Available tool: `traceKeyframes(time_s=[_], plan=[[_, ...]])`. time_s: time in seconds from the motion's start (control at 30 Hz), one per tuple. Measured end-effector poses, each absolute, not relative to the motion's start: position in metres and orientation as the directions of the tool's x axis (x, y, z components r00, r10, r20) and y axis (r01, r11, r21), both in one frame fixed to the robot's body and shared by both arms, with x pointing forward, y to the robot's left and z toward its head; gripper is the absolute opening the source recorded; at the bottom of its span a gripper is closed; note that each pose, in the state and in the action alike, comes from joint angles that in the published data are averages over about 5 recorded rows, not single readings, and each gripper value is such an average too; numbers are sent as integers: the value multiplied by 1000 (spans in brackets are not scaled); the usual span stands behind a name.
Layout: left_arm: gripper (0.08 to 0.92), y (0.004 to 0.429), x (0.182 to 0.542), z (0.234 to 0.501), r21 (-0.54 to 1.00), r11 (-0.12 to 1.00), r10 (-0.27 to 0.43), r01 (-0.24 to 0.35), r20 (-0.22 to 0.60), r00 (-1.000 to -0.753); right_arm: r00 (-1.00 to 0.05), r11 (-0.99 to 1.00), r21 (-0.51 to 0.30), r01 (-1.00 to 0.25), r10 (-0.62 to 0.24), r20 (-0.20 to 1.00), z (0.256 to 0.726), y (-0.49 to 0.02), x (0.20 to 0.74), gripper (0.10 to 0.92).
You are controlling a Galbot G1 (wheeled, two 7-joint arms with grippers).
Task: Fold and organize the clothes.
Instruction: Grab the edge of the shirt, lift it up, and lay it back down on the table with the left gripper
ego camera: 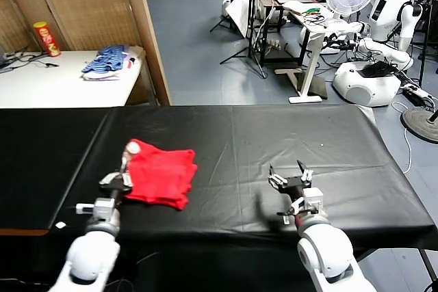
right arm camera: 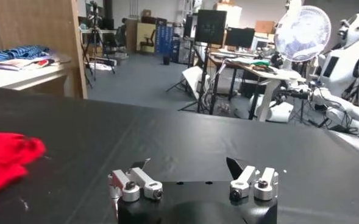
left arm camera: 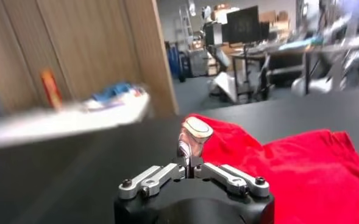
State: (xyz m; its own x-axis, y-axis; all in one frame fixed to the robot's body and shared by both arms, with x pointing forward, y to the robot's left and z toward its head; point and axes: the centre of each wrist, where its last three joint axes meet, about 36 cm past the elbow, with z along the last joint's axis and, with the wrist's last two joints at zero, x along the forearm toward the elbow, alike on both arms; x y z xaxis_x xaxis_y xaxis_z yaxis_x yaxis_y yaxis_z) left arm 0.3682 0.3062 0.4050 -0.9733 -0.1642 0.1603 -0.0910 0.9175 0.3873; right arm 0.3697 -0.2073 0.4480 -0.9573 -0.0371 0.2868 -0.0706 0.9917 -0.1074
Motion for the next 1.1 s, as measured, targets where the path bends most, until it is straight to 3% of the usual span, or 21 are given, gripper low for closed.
traceKeyframes(time_s=[0.2, 0.37, 0.47, 0.6, 0.77, 0.97, 1.1], plan=[[154, 347, 366, 440, 576, 806, -229, -132, 100, -968, -956, 992, -100, -77, -45, 290, 447, -204, 371, 798], [154, 346, 359, 465, 613, 779, -209, -130, 60, -976, -953, 992, -97, -85, -52, 297, 444, -202, 371, 798], [154, 328, 353, 468, 549, 832, -152, -84, 79, -985, -951, 992, -96, -86, -53, 305, 441, -202, 370, 798], [154, 292, 348, 461, 349, 937, -25, 28, 146, -989, -949, 992, -96, -84, -50, 311, 440, -204, 368, 798], [154, 239, 346, 445, 37, 988, 141, 152, 216, -966, -946, 991, -93, -100, -66, 318, 438, -207, 367, 798], [160, 187, 348, 426, -120, 963, 264, 243, 216, -940, -931, 985, -44, -169, -144, 336, 436, -206, 363, 798], [303, 164, 346, 420, -180, 937, 334, 300, 206, -920, -914, 974, -8, -225, -208, 349, 437, -204, 364, 798]])
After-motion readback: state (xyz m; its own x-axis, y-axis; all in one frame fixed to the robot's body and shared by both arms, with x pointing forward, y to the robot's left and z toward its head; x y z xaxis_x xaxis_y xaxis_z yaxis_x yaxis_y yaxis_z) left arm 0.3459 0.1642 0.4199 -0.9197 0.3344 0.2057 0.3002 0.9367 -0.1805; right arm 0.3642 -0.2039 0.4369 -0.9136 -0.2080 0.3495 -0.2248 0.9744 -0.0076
